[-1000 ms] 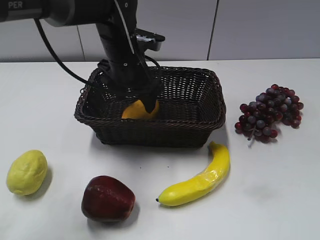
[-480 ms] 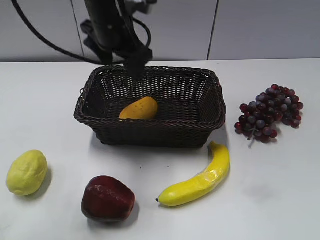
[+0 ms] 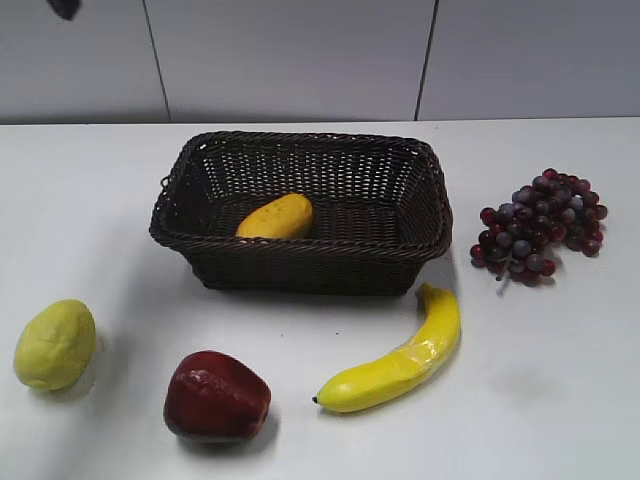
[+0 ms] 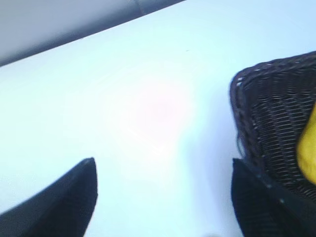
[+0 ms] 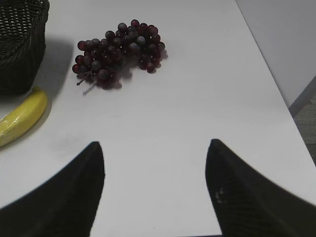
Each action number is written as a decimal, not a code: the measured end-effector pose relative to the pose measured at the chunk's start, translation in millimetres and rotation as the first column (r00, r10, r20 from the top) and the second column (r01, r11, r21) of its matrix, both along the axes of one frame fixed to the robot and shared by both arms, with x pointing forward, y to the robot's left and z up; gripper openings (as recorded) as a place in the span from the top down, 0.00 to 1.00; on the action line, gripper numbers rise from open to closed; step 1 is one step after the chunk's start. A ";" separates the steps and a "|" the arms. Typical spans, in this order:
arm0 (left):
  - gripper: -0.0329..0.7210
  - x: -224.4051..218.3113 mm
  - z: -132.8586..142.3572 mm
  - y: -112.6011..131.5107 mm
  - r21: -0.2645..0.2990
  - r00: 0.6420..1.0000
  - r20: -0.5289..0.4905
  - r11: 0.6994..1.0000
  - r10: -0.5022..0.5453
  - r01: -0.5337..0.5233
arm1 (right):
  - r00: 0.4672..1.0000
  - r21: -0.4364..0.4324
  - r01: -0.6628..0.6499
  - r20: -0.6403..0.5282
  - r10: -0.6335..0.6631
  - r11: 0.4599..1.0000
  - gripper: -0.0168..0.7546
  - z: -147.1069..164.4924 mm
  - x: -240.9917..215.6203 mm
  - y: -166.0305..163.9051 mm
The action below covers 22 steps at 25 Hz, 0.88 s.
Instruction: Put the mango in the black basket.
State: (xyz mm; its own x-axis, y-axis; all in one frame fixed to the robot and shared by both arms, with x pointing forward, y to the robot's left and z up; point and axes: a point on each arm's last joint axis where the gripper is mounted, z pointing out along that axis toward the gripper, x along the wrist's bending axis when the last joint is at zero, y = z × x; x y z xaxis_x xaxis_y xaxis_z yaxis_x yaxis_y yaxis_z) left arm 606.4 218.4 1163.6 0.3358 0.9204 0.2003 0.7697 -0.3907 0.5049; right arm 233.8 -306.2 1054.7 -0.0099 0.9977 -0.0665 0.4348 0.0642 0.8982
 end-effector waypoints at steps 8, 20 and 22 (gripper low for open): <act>0.16 -86.1 -18.6 73.7 0.005 0.975 -0.118 0.982 0.186 -0.187 | 1.000 0.000 0.000 0.000 0.000 1.000 0.33 0.0 0.0 0.0; 0.17 -256.4 -49.4 85.1 -0.047 0.975 -0.021 0.974 0.222 -0.222 | 1.000 0.000 0.000 0.000 0.000 1.000 0.33 0.0 0.0 0.0; 0.17 -285.0 -54.8 86.8 -0.068 0.974 0.046 0.973 0.224 -0.220 | 1.000 0.000 0.000 0.000 0.000 1.000 0.33 0.0 0.0 0.0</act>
